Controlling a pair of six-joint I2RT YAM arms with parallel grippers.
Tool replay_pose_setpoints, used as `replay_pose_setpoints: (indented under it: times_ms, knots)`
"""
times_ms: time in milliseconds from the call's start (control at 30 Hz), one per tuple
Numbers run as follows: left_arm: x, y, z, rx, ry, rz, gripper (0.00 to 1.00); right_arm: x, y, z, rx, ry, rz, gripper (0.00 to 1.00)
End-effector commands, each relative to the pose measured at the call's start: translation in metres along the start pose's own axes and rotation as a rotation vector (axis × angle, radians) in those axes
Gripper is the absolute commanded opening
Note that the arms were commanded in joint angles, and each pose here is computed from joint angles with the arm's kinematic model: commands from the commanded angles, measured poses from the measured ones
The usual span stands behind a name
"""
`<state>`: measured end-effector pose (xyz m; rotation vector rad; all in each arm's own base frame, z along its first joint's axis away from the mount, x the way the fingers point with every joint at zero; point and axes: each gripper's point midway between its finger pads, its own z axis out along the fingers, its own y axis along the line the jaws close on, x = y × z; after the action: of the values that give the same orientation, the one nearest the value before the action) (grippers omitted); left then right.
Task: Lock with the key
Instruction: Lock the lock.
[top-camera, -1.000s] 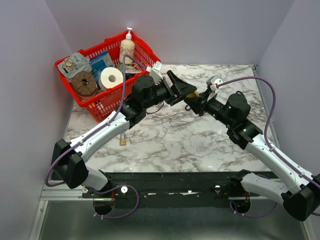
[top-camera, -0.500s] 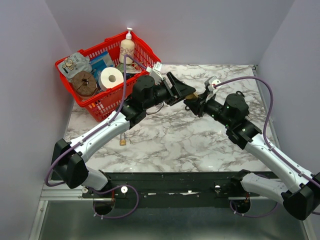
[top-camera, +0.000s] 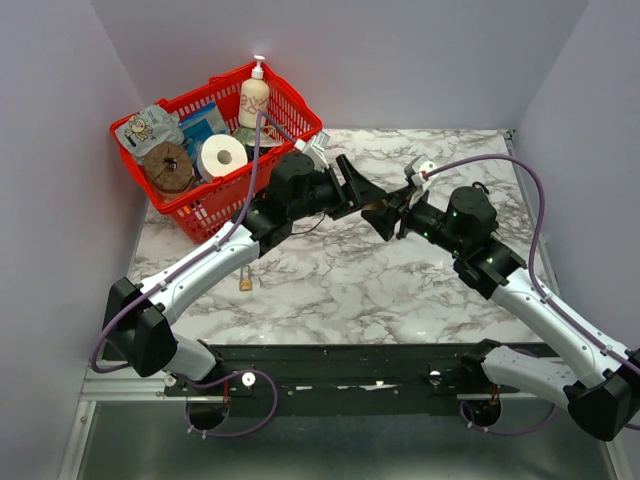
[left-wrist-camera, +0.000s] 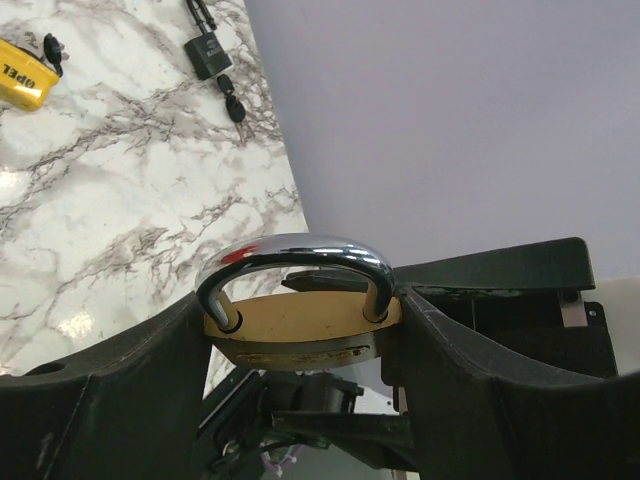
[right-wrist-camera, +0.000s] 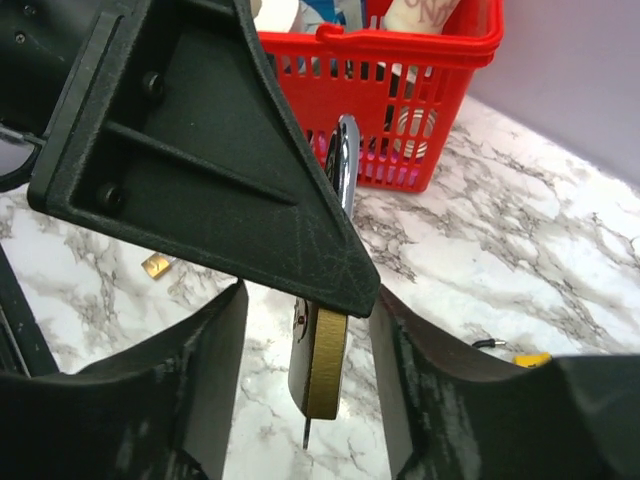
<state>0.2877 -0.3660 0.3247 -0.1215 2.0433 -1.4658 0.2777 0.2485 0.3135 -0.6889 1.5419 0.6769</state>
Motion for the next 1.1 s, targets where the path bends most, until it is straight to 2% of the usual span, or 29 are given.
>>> replay_pose_setpoints:
  times_ms: [0,267,367,400,567,600,667,700,800,833,900,1067]
  knots:
    - [-0.020,-0.043,-0.012,0.119,-0.049,0.037,0.00,-0.004,0.008,-0.004,-0.041,0.021,-0.035,0.63]
    - [-0.020,-0.045,-0.018,0.130,-0.047,0.048,0.00,0.009,0.008,-0.005,-0.042,0.071,-0.032,0.61]
    - [-0.019,-0.044,-0.019,0.130,-0.042,0.047,0.00,0.012,0.008,-0.004,-0.044,0.078,-0.030,0.54]
    - [-0.019,-0.044,-0.019,0.130,-0.042,0.046,0.00,0.011,0.008,-0.003,-0.042,0.077,-0.029,0.47]
    - [-0.017,-0.041,-0.018,0.120,-0.033,0.040,0.00,0.003,0.008,0.001,-0.048,0.058,-0.028,0.29]
    - [-0.014,-0.042,-0.018,0.123,-0.022,0.038,0.05,0.003,0.008,0.003,-0.051,0.056,-0.027,0.19]
    - [-0.013,-0.038,-0.016,0.112,-0.015,0.023,0.17,-0.003,0.009,0.005,-0.057,0.039,-0.025,0.07]
    - [-0.012,-0.037,-0.015,0.110,-0.010,0.015,0.31,-0.004,0.009,0.006,-0.055,0.034,-0.021,0.01]
    - [-0.010,-0.032,-0.014,0.088,-0.003,0.000,0.65,-0.006,0.006,0.006,-0.033,0.013,-0.005,0.01]
    - [-0.012,-0.030,-0.013,0.077,-0.012,-0.006,0.73,-0.016,0.004,0.006,-0.014,-0.031,0.021,0.01]
    - [-0.010,-0.025,-0.011,0.060,-0.009,-0.022,0.81,-0.020,0.003,0.005,-0.006,-0.050,0.037,0.01]
    - [-0.006,-0.017,-0.008,0.045,0.000,-0.049,0.86,-0.028,0.002,0.005,0.007,-0.077,0.070,0.01]
